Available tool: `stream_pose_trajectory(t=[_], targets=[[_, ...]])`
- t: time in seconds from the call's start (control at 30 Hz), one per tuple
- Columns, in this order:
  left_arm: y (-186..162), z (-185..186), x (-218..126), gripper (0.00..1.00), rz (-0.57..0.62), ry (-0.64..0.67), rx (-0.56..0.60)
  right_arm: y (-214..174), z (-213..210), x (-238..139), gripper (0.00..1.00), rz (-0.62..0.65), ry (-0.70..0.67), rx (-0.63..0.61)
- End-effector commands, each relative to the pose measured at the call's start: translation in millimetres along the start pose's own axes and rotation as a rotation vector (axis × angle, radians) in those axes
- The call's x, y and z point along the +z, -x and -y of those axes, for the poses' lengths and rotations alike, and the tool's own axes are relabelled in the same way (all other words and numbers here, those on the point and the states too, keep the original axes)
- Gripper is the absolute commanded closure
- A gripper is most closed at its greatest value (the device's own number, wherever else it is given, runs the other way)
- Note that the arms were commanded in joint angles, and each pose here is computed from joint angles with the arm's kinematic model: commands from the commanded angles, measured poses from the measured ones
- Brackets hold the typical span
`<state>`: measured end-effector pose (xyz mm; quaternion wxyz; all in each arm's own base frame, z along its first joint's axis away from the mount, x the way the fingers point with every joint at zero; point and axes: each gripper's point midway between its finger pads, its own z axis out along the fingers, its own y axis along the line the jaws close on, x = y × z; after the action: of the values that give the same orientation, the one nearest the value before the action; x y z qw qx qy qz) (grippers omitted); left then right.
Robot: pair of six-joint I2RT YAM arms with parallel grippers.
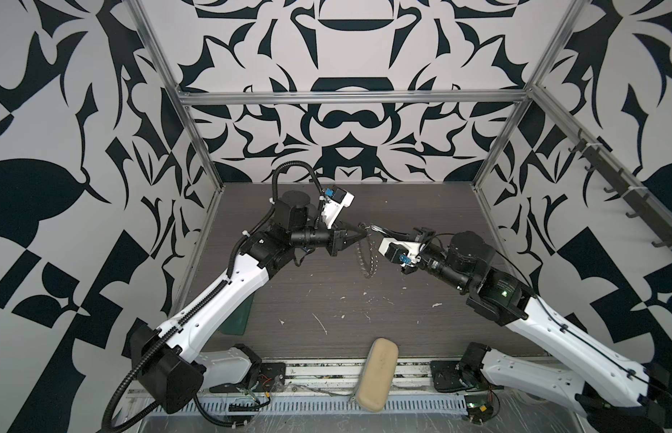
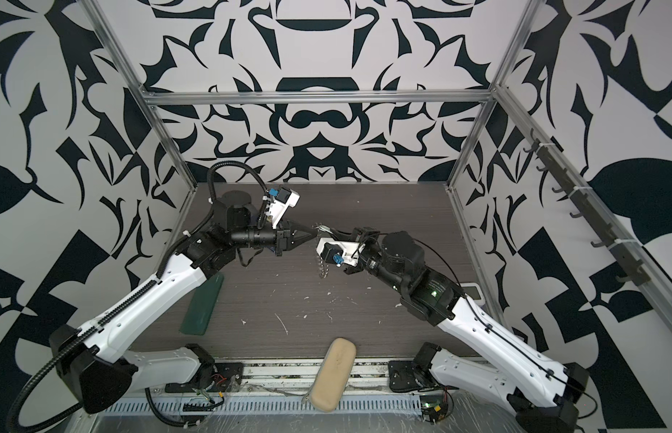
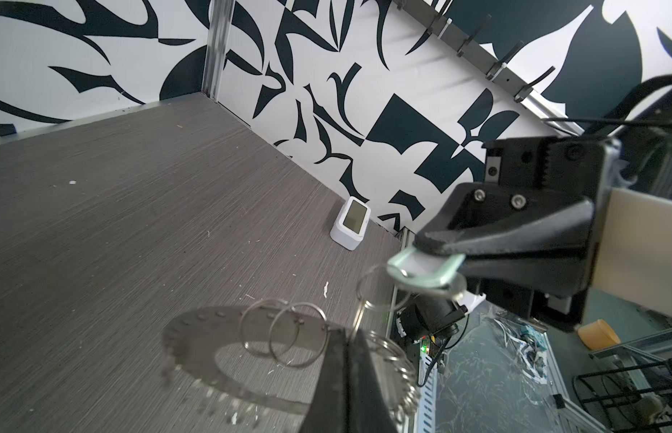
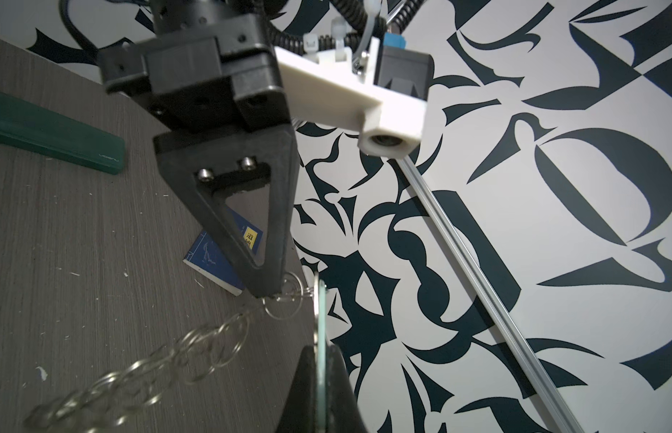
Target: Remove the keys from the keyring
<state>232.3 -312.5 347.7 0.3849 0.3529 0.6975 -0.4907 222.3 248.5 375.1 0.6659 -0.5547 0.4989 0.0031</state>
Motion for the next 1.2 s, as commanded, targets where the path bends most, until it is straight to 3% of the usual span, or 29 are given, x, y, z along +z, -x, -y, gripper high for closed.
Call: stream_pose_trajectory(t=[0.0, 0.17, 0.47, 0.67, 0.83, 1.17], targets=[[-3.0, -14.2, -7.6, 1.0, 0.06, 0.104, 0.141, 36.0, 35.5, -28.7, 1.0, 0.157, -0.153, 0.051], [-6.4, -12.8, -12.1, 1.0, 0.093, 0.116, 0.311, 19.3, 19.8, -32.8, 1.0, 0.149, -0.15, 0.119], [-28.5, 14.4, -24.2, 1.0, 0.308, 0.017, 0.787, 3.6, -13.1, -29.3, 1.0, 0.197, -0.093, 0.242], [-32.1, 5.8, -20.0, 1.0, 0.339, 0.064, 0.937, -4.8, -23.5, -27.3, 1.0, 0.216, -0.103, 0.246], [-24.0, -5.9, -22.4, 1.0, 0.398, 0.179, 1.059, -13.1, -32.8, -21.8, 1.0, 0.197, -0.088, 0.225], [-19.0, -8.5, -13.6, 1.0, 0.368, 0.171, 1.123, -28.9, -43.9, -15.0, 1.0, 0.164, -0.096, 0.203]])
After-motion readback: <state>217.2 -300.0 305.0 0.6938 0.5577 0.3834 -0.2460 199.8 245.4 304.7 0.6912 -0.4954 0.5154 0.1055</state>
